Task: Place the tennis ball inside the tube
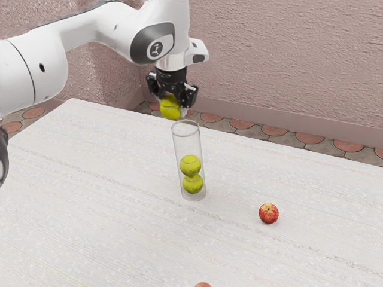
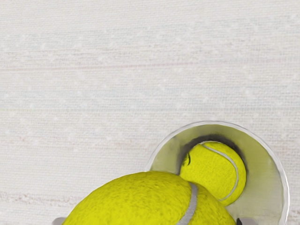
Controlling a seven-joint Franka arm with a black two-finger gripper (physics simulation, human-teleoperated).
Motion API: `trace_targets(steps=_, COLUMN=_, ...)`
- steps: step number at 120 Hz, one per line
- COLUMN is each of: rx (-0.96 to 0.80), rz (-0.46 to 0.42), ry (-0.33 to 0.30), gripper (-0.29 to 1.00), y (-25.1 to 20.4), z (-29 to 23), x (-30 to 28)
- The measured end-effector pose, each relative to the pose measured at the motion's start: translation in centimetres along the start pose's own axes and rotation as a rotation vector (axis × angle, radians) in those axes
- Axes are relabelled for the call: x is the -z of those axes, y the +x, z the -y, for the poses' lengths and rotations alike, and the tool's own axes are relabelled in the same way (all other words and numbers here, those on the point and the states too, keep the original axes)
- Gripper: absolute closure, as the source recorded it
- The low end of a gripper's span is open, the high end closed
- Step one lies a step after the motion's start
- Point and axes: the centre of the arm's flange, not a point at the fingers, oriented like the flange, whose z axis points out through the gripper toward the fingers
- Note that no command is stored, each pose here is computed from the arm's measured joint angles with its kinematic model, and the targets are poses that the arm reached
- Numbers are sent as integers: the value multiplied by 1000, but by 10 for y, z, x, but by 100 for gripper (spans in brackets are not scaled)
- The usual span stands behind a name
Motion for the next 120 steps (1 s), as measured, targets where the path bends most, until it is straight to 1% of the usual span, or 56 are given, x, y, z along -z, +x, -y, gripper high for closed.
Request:
trace_targets(steps=21, rx=-16, rz=21, ry=-5, gripper=31, y=18, z=-1, x=-20)
trace_targets(steps=57, rx=-65, rz=14, ry=-16, gripper=31, y=21, z=-15, x=-30)
trace_targets(steps=70, rx=-69, rz=11, ry=-30, gripper=19, y=21, z=-16, x=-30)
trace_targets(steps=83, rx=-72, rz=4, ry=-40, gripper=11, y=19, z=-15, x=-25)
trace_targets(steps=97, rx=-55, rz=-1, ry=-40, gripper=6, y=-2, z=8, x=-2)
trace_targets(steps=107, rx=-31, rz=-30, ry=-38, gripper=4, y=-30, z=42, x=40)
trace_targets(steps=120, rx=-3, rz=-16, ry=-29, gripper=3, y=-62, z=83, x=57)
